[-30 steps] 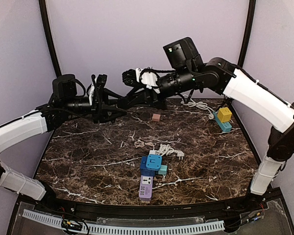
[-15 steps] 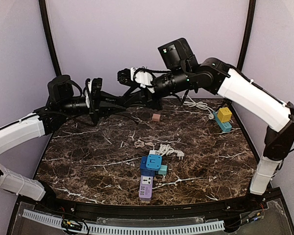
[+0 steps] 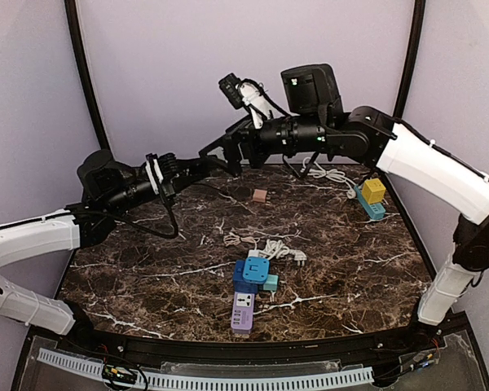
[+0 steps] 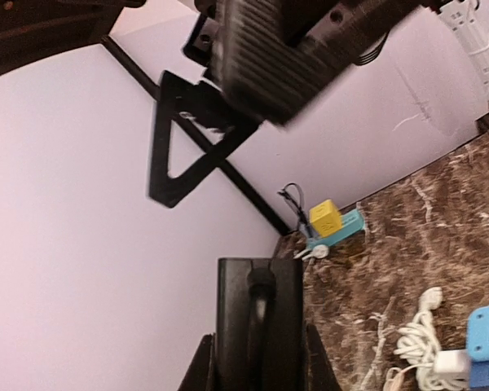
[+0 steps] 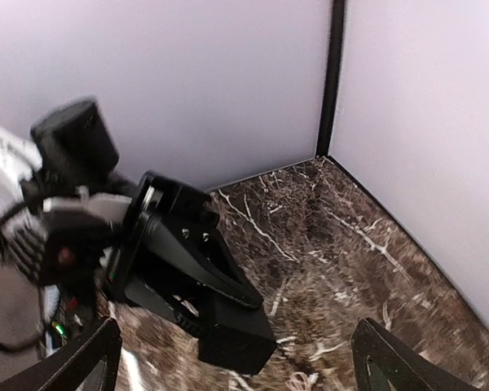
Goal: Insert the plug
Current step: Adjust the plug.
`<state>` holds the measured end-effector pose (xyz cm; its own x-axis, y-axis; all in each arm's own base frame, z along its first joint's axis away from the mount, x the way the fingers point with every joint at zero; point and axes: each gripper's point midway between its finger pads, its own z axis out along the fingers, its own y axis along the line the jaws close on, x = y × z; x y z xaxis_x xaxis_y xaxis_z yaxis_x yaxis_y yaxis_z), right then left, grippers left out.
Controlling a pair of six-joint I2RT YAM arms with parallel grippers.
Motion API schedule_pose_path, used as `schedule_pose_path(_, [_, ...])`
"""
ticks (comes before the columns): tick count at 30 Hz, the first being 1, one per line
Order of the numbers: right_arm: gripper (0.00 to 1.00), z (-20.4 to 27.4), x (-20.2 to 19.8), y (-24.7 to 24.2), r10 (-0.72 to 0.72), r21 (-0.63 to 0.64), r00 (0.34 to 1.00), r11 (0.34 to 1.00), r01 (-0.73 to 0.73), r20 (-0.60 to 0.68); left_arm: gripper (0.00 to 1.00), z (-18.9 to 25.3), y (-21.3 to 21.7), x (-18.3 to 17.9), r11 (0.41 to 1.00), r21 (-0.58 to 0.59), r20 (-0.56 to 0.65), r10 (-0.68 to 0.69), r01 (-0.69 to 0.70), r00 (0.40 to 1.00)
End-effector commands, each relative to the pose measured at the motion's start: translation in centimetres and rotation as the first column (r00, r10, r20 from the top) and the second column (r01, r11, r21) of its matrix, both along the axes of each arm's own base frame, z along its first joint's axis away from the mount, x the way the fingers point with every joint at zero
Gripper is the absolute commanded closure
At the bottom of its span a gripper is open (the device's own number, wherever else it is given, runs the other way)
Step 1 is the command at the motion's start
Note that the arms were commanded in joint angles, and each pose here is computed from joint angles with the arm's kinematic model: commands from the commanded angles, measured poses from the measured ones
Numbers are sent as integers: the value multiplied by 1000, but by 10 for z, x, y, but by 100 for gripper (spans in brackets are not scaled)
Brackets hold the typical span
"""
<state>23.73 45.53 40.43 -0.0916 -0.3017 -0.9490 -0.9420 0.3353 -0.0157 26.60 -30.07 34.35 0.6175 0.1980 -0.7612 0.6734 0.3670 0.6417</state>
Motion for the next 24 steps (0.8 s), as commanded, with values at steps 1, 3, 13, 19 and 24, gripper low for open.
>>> schedule_pose_path(1, [6,32,25,-17,-235,268,845,878,396,-480,99,56,23,18,949,-168,407,313,-267,858])
schedule_pose_path(3, [11,19,39,-25,-293,253,721,799,545,-628,99,54,19,16,940,-162,522,339,-299,783])
schedule_pose_path(13, [28,-3,52,-4,-259,226,589,749,623,-765,99,53,6,30,906,-127,690,373,-404,620])
schedule_pose_path(19, [39,-17,45,7,-220,197,554,779,595,-803,99,42,-1,37,904,-102,680,368,-416,634])
schedule_pose_path(24, [57,-22,47,14,-213,191,552,789,584,-806,99,40,-5,35,909,-98,677,359,-405,642])
